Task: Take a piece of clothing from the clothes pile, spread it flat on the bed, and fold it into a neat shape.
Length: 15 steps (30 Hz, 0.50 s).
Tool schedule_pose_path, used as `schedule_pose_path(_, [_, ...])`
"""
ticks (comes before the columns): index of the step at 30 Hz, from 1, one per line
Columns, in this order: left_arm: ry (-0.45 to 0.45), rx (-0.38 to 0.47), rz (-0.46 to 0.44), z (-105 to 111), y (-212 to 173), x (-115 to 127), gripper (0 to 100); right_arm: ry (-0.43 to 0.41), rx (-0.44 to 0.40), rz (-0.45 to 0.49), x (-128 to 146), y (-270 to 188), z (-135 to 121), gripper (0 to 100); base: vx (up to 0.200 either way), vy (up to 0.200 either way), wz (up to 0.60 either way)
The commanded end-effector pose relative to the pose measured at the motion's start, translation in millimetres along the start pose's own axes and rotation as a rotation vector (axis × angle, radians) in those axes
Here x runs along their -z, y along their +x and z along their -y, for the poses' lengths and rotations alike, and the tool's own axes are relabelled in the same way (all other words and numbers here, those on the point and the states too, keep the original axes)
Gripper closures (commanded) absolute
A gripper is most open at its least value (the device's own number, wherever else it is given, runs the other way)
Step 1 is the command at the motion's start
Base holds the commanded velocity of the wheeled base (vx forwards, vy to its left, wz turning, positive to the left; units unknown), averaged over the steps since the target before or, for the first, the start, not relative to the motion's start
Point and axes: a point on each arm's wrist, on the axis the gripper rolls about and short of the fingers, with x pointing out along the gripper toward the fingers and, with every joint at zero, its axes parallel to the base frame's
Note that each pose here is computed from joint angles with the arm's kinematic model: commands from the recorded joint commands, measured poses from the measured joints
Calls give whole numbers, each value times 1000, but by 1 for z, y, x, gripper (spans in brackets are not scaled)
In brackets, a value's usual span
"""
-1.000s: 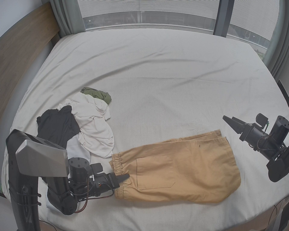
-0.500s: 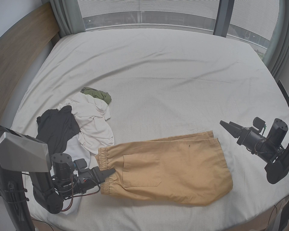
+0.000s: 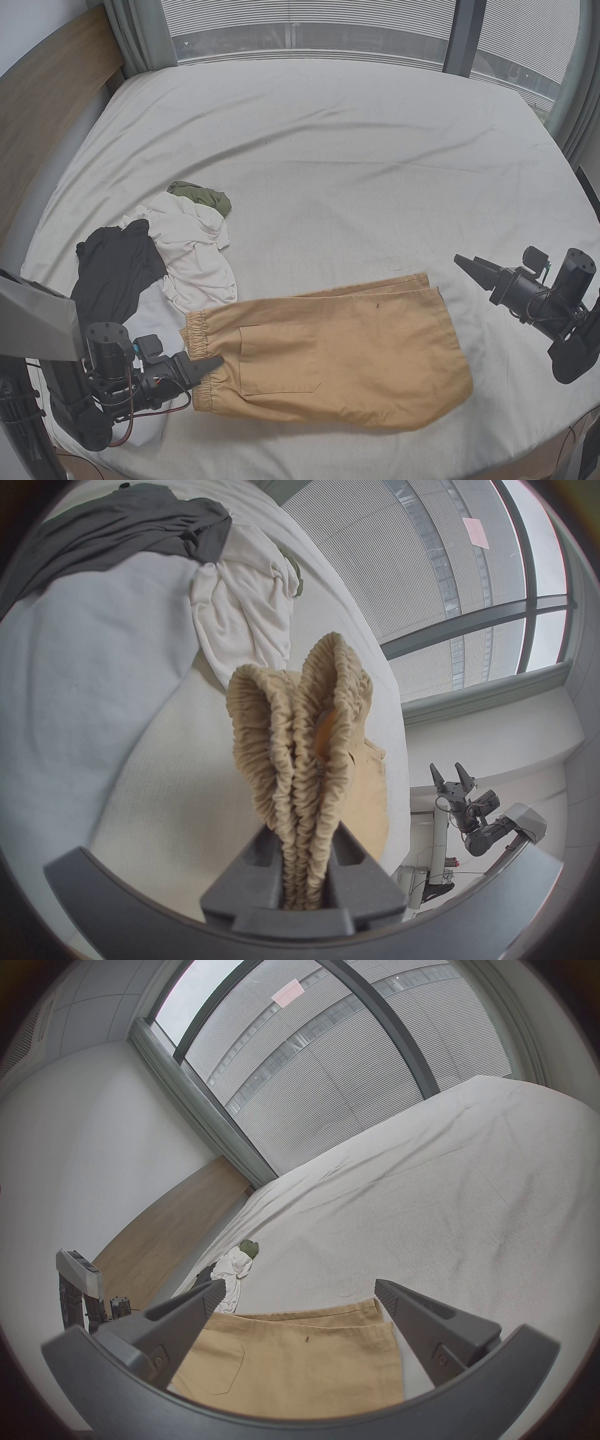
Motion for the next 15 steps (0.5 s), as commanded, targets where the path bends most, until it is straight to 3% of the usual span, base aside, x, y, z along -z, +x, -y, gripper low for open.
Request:
schedule_pose_path(1, [5,10,30,4,-10,-4,100,1,-1,-2,0,0,0,0,0,0,0])
schedule_pose_path(10, [35,0,31,4,-16,-3,100,5,-5,-12,3,2,0,0,0,0,0])
schedule_pose_path(15, [48,29,77,11,-26,-11,100,5,-5,-12,3,2,0,0,0,0,0])
